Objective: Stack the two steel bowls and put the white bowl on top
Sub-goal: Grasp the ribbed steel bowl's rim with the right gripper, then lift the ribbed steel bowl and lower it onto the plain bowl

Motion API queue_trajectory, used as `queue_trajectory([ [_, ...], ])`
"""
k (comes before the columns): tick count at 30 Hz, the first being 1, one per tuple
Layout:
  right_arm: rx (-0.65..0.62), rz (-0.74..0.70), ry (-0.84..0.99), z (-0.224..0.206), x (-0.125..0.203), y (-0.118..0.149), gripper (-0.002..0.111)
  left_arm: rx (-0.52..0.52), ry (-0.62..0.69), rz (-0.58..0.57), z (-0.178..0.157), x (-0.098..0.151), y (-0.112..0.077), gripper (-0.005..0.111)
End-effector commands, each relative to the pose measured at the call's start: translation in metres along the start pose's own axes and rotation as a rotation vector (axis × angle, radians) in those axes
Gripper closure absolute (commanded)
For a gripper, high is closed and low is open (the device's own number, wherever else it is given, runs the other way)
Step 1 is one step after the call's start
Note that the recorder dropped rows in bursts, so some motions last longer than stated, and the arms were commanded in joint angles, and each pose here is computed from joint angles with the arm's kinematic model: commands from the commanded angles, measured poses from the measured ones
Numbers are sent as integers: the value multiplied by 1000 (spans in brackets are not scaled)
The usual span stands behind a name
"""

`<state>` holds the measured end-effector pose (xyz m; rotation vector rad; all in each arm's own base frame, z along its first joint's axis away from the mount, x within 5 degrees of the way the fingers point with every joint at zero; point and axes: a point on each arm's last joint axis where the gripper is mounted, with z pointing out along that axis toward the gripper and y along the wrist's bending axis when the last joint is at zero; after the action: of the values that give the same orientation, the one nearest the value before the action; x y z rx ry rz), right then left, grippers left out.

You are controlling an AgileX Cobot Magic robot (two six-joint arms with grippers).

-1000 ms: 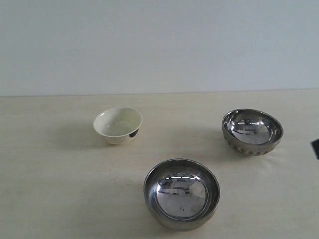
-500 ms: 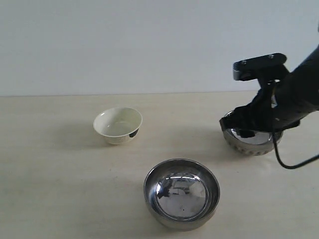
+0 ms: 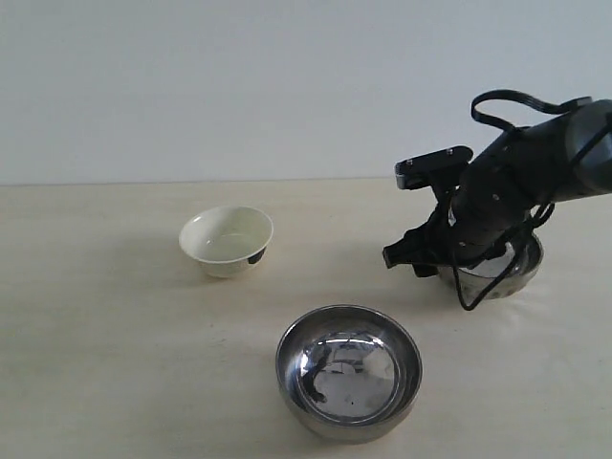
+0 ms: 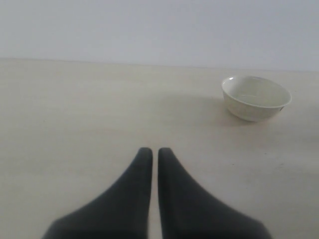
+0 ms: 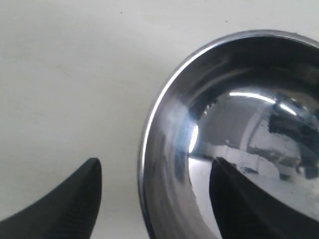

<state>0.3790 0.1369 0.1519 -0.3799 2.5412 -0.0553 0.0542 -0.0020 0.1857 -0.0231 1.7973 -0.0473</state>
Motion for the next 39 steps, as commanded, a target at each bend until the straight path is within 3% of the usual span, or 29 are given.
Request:
queue_trajectory([
  [1, 0, -8, 17, 17, 0, 1, 52, 5, -7, -4, 0, 0, 0, 103],
  [5, 4, -35, 34, 28, 5, 2, 65, 5, -7, -4, 0, 0, 0, 103],
  [10, 27, -85, 44, 30, 6, 0, 109, 5, -7, -4, 0, 0, 0, 103],
  [17, 46, -93, 61, 25, 6, -2, 108, 5, -7, -4, 0, 0, 0, 103],
  [25, 52, -116, 81, -17, -4, -8, 108, 5, -7, -4, 0, 0, 0, 103],
  [33, -65, -223, -7, -89, -16, 26, 108, 5, -7, -4, 0, 0, 0, 103],
  [39, -110, -350, 14, -132, -5, 67, 108, 5, -7, -4, 0, 0, 0, 103],
])
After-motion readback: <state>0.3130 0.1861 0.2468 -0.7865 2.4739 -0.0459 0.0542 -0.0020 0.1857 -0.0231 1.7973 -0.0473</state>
